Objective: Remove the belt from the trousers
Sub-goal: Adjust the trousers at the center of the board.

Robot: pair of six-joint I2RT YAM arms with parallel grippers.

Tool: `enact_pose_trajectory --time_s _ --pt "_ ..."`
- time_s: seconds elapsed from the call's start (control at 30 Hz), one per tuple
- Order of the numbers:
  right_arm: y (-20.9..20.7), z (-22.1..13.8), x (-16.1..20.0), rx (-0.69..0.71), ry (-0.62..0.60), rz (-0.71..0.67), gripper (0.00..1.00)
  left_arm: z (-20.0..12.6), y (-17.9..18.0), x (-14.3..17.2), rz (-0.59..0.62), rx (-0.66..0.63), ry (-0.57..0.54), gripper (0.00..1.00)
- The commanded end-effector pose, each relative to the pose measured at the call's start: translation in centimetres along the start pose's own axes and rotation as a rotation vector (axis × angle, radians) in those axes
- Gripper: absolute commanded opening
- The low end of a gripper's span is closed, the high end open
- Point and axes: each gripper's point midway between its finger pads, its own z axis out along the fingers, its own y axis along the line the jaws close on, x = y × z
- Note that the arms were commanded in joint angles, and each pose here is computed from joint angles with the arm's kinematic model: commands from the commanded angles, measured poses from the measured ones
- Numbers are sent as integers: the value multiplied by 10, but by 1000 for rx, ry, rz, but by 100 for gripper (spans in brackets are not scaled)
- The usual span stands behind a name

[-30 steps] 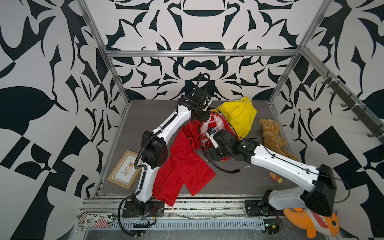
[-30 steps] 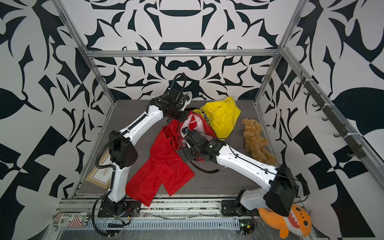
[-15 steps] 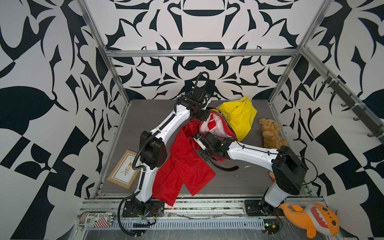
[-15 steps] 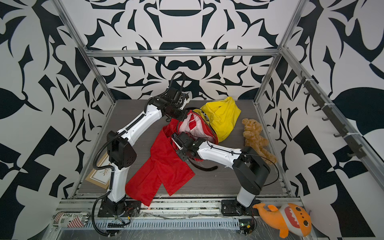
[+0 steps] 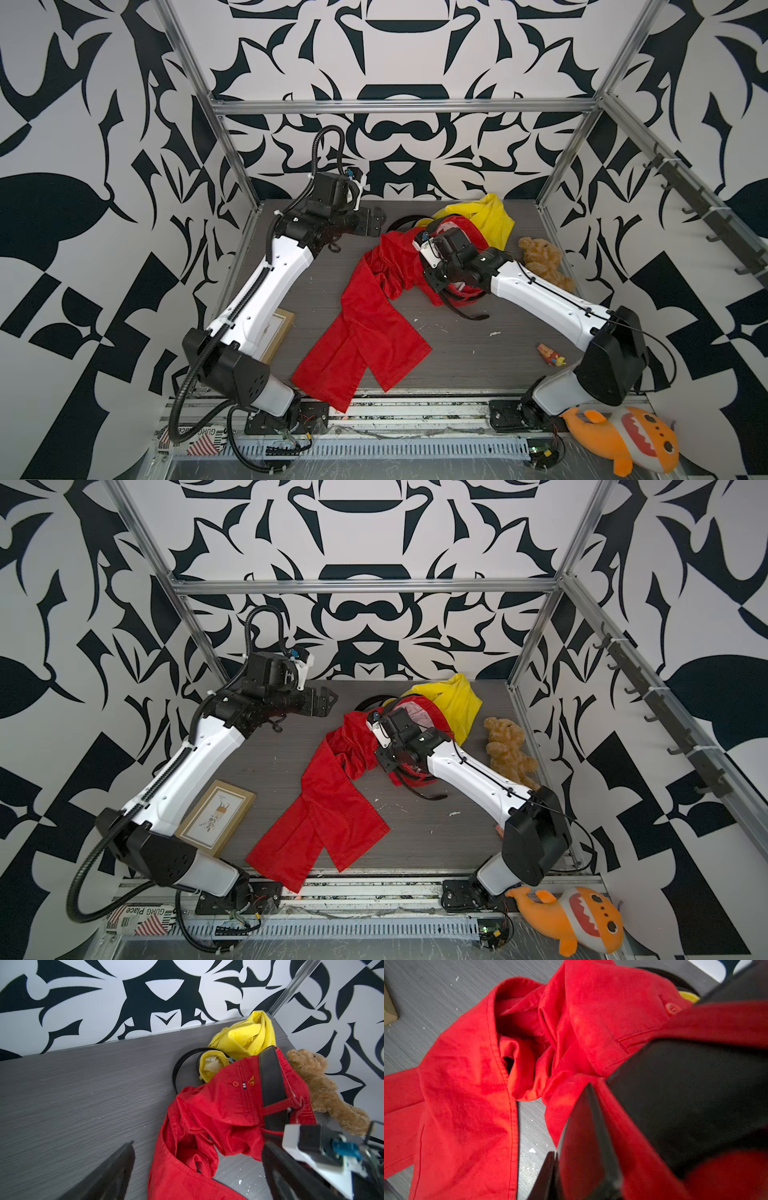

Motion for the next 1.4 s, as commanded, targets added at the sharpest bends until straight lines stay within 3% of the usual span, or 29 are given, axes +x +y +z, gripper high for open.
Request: enact_pose_trajectory --time_s 0.0,0.13,0.3,0.33,0.37,0.47,0.5,0.63,0.8,0.87,0.9,0.97,1.0,1.1,1.27,1.37 --pt "9 -44 -51 -43 -159 -46 0 47 23 99 -103 -75 275 99" --pt "12 -60 -66 -57 -182 -65 0 67 43 185 -172 -157 452 99" --pt "14 -80 -82 -67 -219 -88 0 102 53 252 -262 -189 598 100" --pt "14 -83 -85 -66 -226 -94 0 109 53 260 -274 -190 626 95" --pt "14 -88 -88 -61 -232 -101 0 117 55 268 -287 -199 652 81" --pt "14 -103 -95 -59 -252 -124 0 138 64 260 -301 -231 608 9" --pt "15 -108 -97 -62 -260 -134 0 143 70 243 -294 -250 557 0" --pt "21 -123 -107 -93 -293 -177 0 148 110 133 -223 -344 315 0" --pt "43 -152 -119 -221 -350 -199 0 99 184 -30 -179 -501 -33 0" --pt "53 -163 -119 -283 -365 -199 0 83 199 -65 -154 -525 -90 0" --pt "58 -169 -117 -312 -369 -193 0 81 199 -74 -135 -511 -83 8" --pt "68 -173 -109 -380 -362 -180 0 86 188 -69 -102 -444 3 74" --pt "73 -171 -102 -413 -346 -167 0 88 178 -57 -107 -411 67 98" --pt "83 -152 -71 -487 -262 -125 0 79 142 -16 -119 -338 164 99" --pt "97 -109 -21 -597 -94 -44 0 40 74 18 -28 -198 49 99" --pt "101 -91 -8 -632 -40 -17 0 23 30 42 -5 -15 59 99"
